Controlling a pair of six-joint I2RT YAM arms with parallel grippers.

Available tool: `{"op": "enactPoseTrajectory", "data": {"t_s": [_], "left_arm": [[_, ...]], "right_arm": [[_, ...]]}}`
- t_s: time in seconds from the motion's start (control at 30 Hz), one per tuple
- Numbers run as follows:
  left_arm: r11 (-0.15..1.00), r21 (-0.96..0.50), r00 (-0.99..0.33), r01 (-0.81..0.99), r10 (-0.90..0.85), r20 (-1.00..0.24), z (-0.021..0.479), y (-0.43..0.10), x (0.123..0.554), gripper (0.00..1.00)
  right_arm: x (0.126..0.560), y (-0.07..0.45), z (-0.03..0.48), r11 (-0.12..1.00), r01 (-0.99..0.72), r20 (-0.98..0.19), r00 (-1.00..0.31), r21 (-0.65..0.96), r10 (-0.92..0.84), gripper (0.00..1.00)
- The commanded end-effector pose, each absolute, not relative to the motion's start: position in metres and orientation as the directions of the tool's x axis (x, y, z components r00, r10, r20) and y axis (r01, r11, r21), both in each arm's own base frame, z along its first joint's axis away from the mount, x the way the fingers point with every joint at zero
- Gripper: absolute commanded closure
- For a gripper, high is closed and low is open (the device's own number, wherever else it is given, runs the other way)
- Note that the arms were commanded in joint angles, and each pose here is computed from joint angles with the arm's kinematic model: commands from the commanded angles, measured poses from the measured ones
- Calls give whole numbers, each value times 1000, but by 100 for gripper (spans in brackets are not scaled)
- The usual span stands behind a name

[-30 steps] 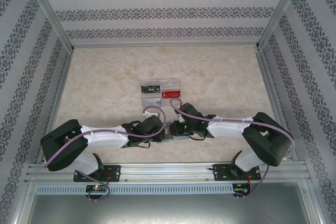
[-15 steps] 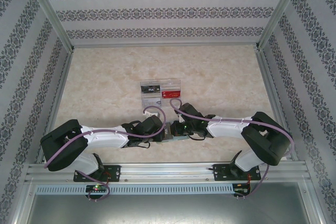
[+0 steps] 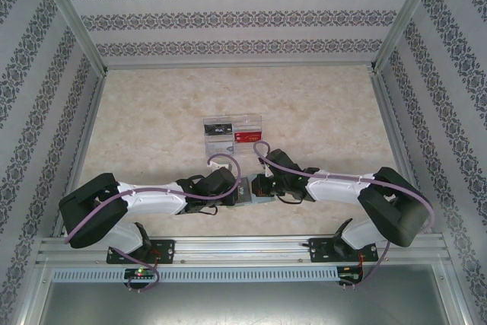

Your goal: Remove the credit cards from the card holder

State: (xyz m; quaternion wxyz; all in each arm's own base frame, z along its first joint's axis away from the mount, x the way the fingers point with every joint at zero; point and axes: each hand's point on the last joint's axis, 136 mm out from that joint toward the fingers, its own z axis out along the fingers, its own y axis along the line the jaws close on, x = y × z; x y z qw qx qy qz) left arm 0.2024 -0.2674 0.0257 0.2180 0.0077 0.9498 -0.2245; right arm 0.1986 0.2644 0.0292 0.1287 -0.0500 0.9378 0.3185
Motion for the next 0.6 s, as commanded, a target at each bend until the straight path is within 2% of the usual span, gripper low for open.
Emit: {"op": "enactPoseTrajectory", "data": {"t_s": [0.0,0.1,0.2,0.27,0.57], "left_arm": [[914,-397,-917,80,-89,-390,18,-261,202,80],[913,-399,-917,84,-86,-390,19,-262,203,83],[915,-394,-917,84,-83,-389,18,-261,202,85],[916,-393,-918,82,-85,-388,18,-261,203,85],[915,-395,-919,82,-83,-385,16,-262,202,85]], "right_arm": [[198,257,28,801,-169,-280,-960,575,-1,100],[198,261,32,783,-182,-283,-959,595,-9,100],[198,268,40,762,-203,-297,-955,615,-15,89],[198,273,46,754,-224,-313,-949,618,-26,87],[200,281,39,769,-231,-297,-953,597,-56,84]]}}
